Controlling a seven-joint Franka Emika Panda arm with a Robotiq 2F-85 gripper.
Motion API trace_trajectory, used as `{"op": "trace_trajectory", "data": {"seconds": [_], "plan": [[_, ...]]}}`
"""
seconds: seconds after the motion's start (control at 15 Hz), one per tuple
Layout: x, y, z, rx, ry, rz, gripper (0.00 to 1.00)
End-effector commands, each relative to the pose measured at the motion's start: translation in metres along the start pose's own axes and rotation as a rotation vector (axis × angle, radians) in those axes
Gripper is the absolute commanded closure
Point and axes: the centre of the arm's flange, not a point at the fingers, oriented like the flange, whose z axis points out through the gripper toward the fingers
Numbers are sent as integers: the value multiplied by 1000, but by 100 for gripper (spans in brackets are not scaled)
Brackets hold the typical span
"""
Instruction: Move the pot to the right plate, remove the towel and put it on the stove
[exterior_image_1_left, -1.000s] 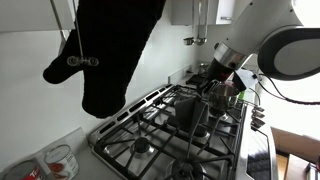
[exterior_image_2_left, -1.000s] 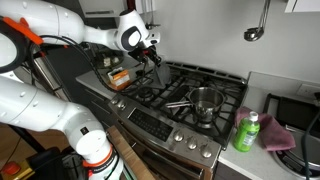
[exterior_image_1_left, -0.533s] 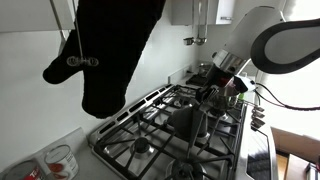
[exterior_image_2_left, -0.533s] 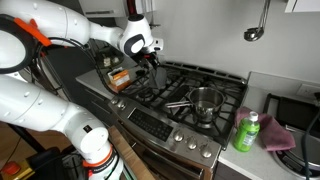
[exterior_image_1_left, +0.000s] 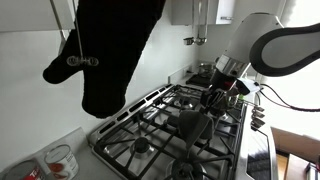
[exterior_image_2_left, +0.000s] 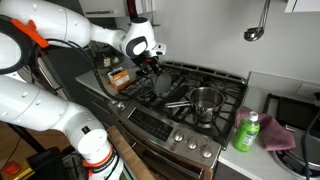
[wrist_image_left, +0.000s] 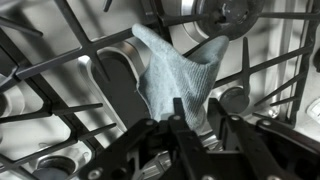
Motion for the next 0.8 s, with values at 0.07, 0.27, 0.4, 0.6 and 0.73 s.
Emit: {"op": "trace_trajectory", "data": {"seconds": [0.07, 0.27, 0.4, 0.6, 0.73], "plan": [[-18, 8, -50, -131, 7, 47, 29], [-24, 22, -84, -213, 14, 132, 7], [-27, 37, -109, -280, 39, 233, 0], [-27, 62, -139, -334, 75, 385, 0], [-26, 77, -151, -358, 97, 489, 0]]}}
